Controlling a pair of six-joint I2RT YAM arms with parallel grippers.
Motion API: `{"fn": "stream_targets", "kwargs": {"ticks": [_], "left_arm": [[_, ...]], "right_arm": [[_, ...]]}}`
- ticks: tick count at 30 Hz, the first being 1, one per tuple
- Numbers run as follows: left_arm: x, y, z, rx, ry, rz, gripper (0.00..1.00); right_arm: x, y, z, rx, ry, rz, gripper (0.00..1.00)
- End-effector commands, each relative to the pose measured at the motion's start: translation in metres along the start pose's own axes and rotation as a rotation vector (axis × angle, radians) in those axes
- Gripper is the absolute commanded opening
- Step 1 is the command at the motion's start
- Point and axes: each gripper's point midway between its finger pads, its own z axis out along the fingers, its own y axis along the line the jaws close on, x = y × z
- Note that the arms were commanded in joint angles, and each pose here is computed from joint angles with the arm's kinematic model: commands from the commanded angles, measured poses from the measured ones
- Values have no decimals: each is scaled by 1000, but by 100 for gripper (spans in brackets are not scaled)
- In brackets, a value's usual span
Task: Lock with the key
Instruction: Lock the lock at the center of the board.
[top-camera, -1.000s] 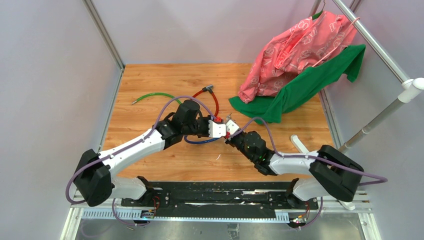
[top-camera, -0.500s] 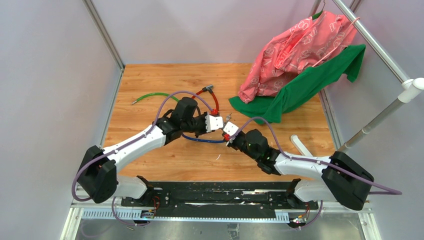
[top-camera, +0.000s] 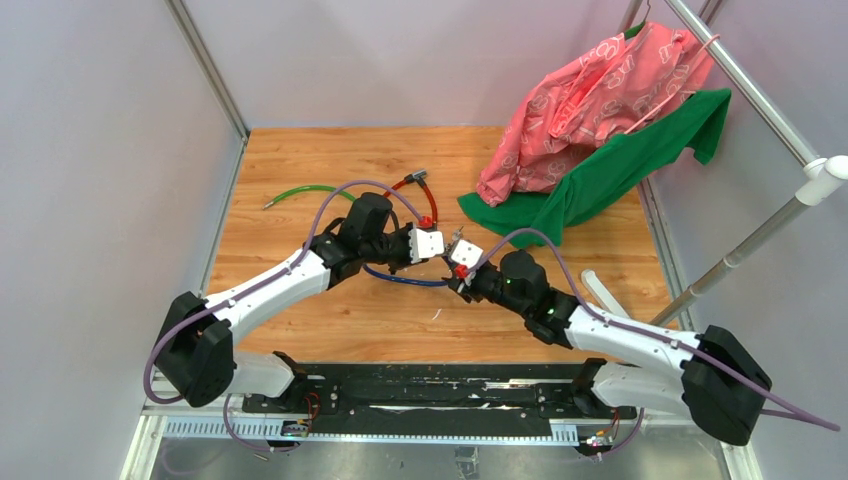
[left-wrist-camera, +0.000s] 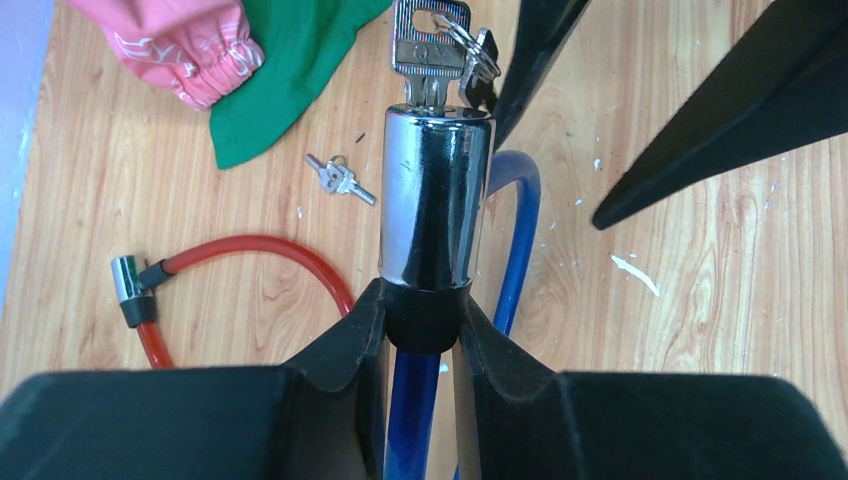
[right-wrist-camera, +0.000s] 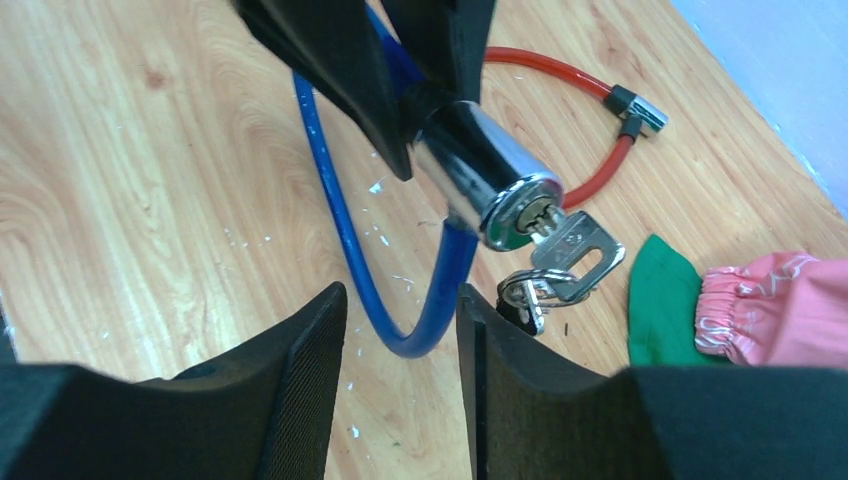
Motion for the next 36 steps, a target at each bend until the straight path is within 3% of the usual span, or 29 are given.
{"fn": "stream_targets", "kwargs": {"ticks": [1,7,11,17,18,20,26,34,36], "left_arm": [[28,-13,0,31,89,-53,0],[27,-15,-2,39,87,-43,0],[28,-17,-2,50,87,-34,0],[26,-17,-3,50,79,-28,0],[26,-17,-3,50,79,-26,0],[26,-17,-3,50,78,-23,0],[25,-16,-5,47,80,-16,0],[25,-18,-6,50,80,-19,0],[25,-17,-6,49,81,-17,0]], "right_arm": [[0,8,-9,-75,41,33,48],[-5,16,-35,-174,113,78,50],[-31,20,-63,-233,114,142,61],[-78,-17,-62,-121,72,206,67],[-85,-22,-60,-116,65,214,73],[-94,-32,-57,-123,56,248,77],[-91,-70,-48,-42,116,614,66],[-63,-51,-37,-98,201,717,67],[-62,-51,-34,-104,206,721,64]]}}
